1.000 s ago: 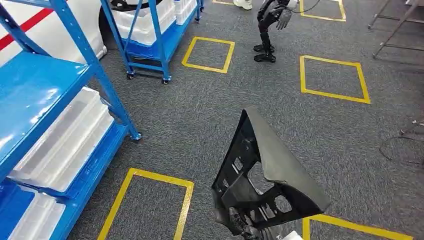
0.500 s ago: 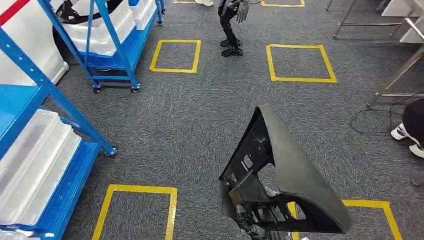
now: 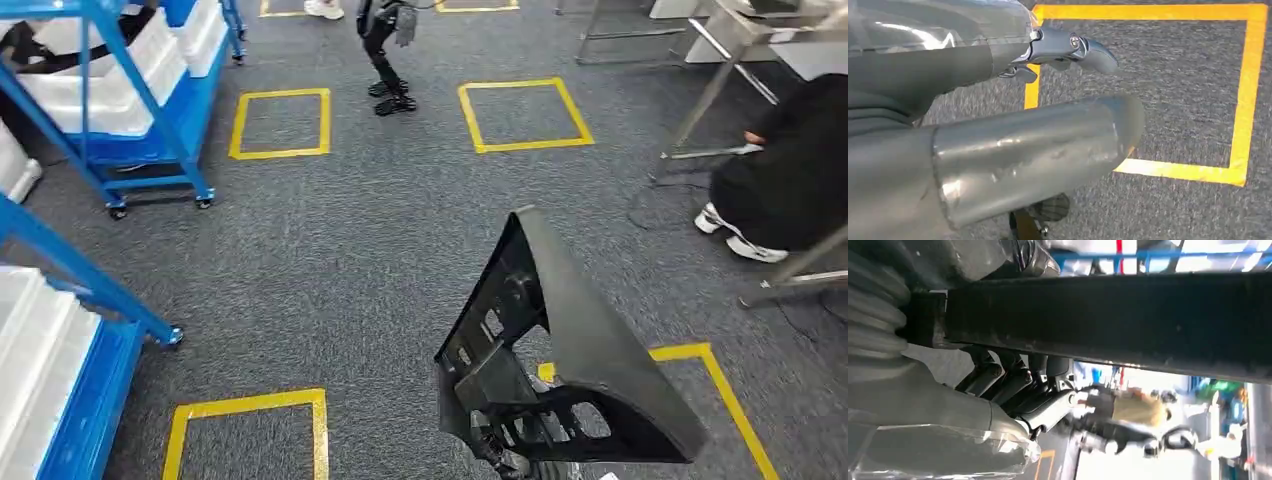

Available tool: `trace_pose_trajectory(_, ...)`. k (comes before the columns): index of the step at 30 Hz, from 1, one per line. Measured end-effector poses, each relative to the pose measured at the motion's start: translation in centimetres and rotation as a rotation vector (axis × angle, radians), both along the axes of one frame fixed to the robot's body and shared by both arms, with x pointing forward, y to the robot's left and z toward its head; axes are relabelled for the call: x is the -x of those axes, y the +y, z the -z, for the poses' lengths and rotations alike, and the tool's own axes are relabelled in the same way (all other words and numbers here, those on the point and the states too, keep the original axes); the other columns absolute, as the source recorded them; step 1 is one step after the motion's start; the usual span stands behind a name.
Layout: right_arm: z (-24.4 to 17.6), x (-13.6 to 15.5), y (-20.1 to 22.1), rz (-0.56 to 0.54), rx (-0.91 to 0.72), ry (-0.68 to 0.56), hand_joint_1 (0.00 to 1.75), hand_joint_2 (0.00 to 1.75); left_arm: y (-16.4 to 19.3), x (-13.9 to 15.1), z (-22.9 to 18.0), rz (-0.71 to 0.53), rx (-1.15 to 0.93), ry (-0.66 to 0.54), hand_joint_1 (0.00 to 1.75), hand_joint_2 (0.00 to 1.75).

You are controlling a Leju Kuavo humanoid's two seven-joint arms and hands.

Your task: Take the parts from the cabinet and place them on the table.

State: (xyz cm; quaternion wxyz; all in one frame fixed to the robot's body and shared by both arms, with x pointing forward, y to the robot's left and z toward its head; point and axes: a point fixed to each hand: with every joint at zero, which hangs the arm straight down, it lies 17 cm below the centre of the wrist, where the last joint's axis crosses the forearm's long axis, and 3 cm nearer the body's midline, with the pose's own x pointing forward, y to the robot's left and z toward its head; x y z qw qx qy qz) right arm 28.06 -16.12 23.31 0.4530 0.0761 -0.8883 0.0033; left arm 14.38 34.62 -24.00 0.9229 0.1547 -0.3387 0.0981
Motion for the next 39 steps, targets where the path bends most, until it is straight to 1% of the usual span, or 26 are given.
trace_pose_trajectory(10,-0.1,0.1,-0.2,0.002,-0.002,-0.002,1.75,1.75,-0.1,-1.1,-0.3,-0.003,0.001,-0.018,0.0,0.0)
trace_pose_trajectory(16,-0.2,0.0,-0.1,-0.004,-0.002,-0.005,1.75,1.75,0.1,-0.4,-0.1,-0.007,0.001,-0.007,0.0,0.0)
trace_pose_trajectory(25,0.0,-0.1,0.1,-0.012,0.001,0.013,1.75,1.75,-0.4,-0.8,-0.1,0.006,0.01,-0.01,0.0,0.0)
trace_pose_trajectory(30,-0.1,-0.4,0.1,-0.015,0.004,0.017,1.75,1.75,-0.5,-0.2,0.0,0.01,0.012,-0.003,0.0,0.0)
trace_pose_trajectory(39,0.1,-0.4,0.1,-0.013,0.006,0.028,1.75,1.75,-1.1,-0.5,0.0,0.019,0.025,-0.008,0.0,0.0)
